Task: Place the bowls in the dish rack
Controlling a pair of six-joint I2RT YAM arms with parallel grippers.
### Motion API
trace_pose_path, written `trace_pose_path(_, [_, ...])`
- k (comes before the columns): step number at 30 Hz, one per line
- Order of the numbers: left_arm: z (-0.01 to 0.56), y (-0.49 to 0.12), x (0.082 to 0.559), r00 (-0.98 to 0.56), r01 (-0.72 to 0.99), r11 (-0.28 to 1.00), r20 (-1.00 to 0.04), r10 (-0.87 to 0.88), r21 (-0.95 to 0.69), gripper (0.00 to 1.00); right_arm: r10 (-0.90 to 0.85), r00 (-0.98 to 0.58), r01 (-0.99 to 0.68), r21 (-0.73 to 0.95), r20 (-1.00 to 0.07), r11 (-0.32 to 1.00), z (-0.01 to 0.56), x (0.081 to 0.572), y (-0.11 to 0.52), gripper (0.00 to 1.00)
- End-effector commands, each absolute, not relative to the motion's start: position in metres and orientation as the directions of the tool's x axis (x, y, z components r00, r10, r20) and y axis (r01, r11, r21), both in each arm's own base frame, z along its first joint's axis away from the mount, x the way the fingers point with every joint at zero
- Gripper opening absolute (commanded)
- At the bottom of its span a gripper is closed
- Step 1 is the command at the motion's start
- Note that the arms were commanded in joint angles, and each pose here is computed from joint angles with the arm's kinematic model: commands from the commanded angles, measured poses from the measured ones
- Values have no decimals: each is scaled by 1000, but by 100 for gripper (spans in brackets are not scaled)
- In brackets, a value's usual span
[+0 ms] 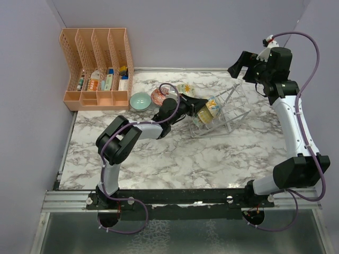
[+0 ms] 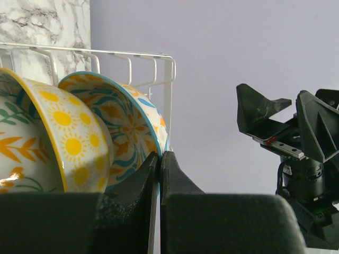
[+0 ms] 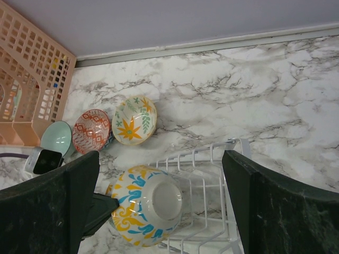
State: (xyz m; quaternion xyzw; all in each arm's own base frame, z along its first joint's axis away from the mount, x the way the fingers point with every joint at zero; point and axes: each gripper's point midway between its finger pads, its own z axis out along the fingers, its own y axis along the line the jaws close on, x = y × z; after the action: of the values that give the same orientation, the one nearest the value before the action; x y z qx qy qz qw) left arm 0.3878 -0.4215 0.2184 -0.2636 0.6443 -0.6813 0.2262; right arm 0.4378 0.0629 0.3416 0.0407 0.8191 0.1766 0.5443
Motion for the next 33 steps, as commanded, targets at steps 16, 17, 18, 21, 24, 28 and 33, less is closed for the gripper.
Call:
trace_pose_path(16, [227, -426, 392, -817, -58, -5, 51, -575, -998, 13, 264, -414, -146, 350, -871, 925, 335, 446, 66, 99])
trace_pose_path(17, [227, -426, 392, -819, -57, 6, 44, -572, -998, 15, 264, -415, -146, 351, -870, 925, 335, 446, 66, 99])
trace_pose_path(18, [227, -426, 393, -821, -56, 15, 38, -570, -998, 17, 264, -414, -147, 350, -871, 925, 335, 447, 66, 99])
trace_pose_path(21, [226, -425, 395, -824, -60, 37, 29, -566, -998, 23, 266, -415, -148, 353, -870, 924, 335, 447, 67, 99])
trace_pose_path(24, [221, -424, 394, -825, -76, 57, 30, -564, -995, 29, 265, -418, -150, 354, -869, 923, 334, 447, 67, 99])
trace_pose_path(28, [220, -425, 396, -830, -72, 87, 11, -558, -994, 40, 266, -418, -150, 354, -869, 923, 334, 447, 67, 99])
trace_pose_path(33, [221, -424, 399, -836, -54, 131, -27, -549, -990, 44, 264, -416, -152, 352, -870, 923, 335, 447, 68, 99])
